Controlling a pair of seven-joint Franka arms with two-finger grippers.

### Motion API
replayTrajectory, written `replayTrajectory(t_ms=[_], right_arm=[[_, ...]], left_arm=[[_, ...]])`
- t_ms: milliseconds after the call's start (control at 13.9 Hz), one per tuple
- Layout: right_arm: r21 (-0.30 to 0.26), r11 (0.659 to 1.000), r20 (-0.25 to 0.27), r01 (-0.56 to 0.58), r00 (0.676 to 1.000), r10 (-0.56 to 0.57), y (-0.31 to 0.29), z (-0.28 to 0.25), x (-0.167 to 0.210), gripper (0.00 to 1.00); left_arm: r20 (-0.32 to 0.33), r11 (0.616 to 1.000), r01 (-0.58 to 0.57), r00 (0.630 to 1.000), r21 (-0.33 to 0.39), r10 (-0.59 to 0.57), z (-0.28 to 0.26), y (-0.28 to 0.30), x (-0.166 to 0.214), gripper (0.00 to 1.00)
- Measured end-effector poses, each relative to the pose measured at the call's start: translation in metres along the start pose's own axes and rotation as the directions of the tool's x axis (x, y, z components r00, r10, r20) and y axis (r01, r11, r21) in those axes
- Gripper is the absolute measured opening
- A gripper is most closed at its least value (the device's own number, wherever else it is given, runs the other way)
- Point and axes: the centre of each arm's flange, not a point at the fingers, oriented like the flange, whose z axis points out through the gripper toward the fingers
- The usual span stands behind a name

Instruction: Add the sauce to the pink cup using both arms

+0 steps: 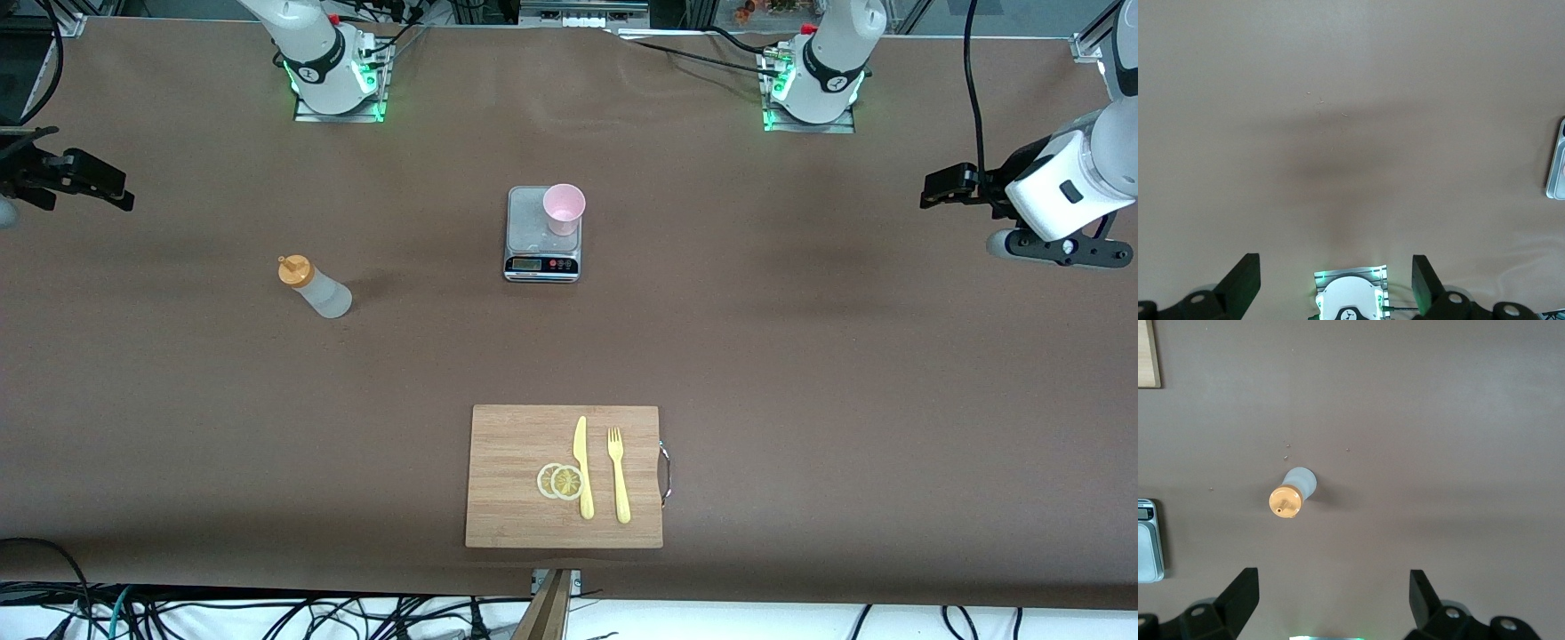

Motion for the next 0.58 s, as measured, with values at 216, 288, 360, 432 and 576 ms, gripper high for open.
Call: replayTrajectory(t_ms=[216,288,360,432,576], right_arm=[[-0.001,0.999,0.002,-0.043,0.999,0.043,-0.008,0.002,0.002,1.0],[-0.001,0.999,0.002,-0.044,0.999,0.044,-0.01,0.003,0.003,1.0],[-0.002,0.999,0.003,-0.043,0.999,0.043,-0.011,0.004,0.004,1.0],[-0.002,0.999,0.004,-0.042,0.999,0.042,-0.011,0.005,0.005,1.0],[-0.002,0.999,0.005,-0.04,0.999,0.04,-0.013,0.006,0.005,1.0]], left_arm=[[-0.005,1.0,0.002,1.0,0.001,-0.002,0.003,-0.001,0.005,1.0],[-0.019,1.0,0.01,1.0,0.001,-0.01,0.003,-0.002,0.008,1.0],[-0.029,1.0,0.027,0.999,0.002,-0.027,0.004,-0.002,0.011,1.0],[-0.031,0.999,0.042,0.999,0.002,-0.042,0.005,-0.001,0.013,1.0],[-0.028,0.999,0.042,0.999,0.005,-0.042,0.006,0.008,0.015,1.0]])
